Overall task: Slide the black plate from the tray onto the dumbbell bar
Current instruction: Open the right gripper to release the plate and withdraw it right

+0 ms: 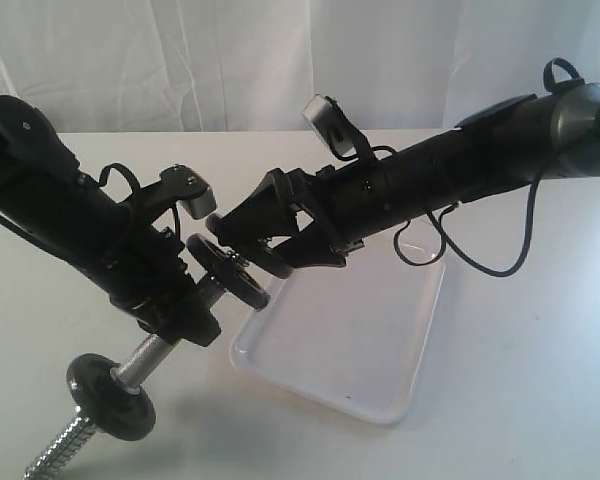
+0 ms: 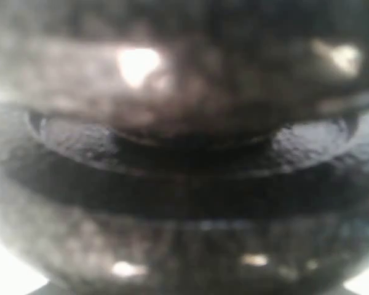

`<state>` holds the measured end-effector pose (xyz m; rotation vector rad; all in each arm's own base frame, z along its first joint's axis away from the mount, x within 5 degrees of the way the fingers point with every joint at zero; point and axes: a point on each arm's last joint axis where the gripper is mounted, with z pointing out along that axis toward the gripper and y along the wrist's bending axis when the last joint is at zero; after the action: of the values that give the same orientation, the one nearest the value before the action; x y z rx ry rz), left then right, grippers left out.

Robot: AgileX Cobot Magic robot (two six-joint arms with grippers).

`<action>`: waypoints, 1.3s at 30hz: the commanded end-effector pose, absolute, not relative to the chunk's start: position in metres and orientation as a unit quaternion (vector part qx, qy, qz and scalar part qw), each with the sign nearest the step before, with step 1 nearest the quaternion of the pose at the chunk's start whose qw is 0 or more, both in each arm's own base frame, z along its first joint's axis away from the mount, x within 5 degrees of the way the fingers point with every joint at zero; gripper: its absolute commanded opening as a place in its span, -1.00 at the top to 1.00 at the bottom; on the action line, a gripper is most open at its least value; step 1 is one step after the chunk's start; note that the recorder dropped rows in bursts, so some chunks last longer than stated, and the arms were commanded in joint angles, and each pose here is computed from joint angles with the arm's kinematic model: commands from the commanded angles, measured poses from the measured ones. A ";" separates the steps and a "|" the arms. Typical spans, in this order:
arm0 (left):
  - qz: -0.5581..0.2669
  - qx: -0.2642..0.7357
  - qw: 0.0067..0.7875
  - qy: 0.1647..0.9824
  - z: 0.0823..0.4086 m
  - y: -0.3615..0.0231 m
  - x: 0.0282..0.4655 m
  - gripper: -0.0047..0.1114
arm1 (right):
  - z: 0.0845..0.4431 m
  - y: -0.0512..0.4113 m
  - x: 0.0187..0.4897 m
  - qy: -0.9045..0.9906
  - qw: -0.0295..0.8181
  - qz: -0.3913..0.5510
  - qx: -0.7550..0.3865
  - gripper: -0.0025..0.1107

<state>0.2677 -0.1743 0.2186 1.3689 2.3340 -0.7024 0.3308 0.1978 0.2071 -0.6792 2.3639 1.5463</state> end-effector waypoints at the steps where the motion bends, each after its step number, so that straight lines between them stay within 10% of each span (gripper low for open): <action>1: -0.304 0.427 0.221 0.822 0.250 -0.181 0.267 0.91 | 0.215 0.198 0.324 0.795 0.093 0.552 -0.234 0.92; 14: -0.305 0.428 0.220 0.822 0.250 -0.182 0.266 0.91 | 0.212 0.197 0.322 0.806 0.074 0.539 -0.234 -0.67; 39: -0.300 0.430 0.223 0.822 0.249 -0.181 0.267 0.91 | 0.211 0.145 0.351 0.832 0.117 0.522 -0.150 -0.74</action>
<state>0.2705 -0.1736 0.2183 1.3275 2.3446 -0.6836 0.3488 0.1539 0.2064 -0.4913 2.4326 1.5193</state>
